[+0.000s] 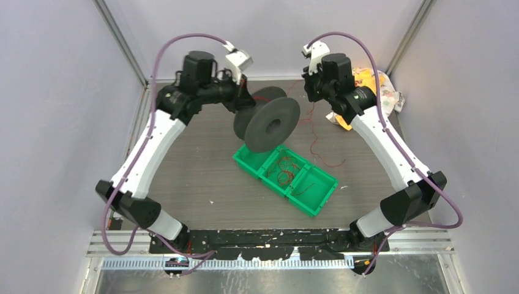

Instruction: Wrap the cables

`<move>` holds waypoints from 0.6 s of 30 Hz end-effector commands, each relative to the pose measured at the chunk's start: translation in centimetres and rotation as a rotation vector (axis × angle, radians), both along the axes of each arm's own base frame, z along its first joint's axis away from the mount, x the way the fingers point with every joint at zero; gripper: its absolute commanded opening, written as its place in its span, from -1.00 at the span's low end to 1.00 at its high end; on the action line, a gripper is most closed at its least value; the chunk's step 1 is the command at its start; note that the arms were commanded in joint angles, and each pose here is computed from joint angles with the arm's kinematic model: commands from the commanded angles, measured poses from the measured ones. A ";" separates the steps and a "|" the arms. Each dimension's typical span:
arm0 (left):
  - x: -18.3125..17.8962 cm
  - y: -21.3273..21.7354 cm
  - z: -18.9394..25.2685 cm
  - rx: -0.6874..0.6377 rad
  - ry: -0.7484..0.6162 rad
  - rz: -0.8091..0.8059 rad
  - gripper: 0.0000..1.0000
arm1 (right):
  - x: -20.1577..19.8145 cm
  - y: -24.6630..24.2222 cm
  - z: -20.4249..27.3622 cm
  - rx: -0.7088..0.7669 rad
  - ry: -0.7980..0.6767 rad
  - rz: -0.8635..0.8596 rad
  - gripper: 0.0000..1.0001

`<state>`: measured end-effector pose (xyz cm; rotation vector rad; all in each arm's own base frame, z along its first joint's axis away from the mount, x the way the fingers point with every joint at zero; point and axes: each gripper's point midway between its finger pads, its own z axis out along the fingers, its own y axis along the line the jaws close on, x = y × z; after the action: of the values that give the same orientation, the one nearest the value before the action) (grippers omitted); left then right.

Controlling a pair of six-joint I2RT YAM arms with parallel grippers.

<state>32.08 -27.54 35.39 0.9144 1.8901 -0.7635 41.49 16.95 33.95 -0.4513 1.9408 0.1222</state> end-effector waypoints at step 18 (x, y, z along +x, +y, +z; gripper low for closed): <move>-1.7 6.9 20.5 -0.638 -0.232 0.137 -0.99 | 0.6 5.8 -6.4 0.473 0.038 0.077 0.11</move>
<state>31.77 -21.58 50.52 0.5001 1.5327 -1.0191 40.54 21.26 24.84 -0.2721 2.0016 0.5133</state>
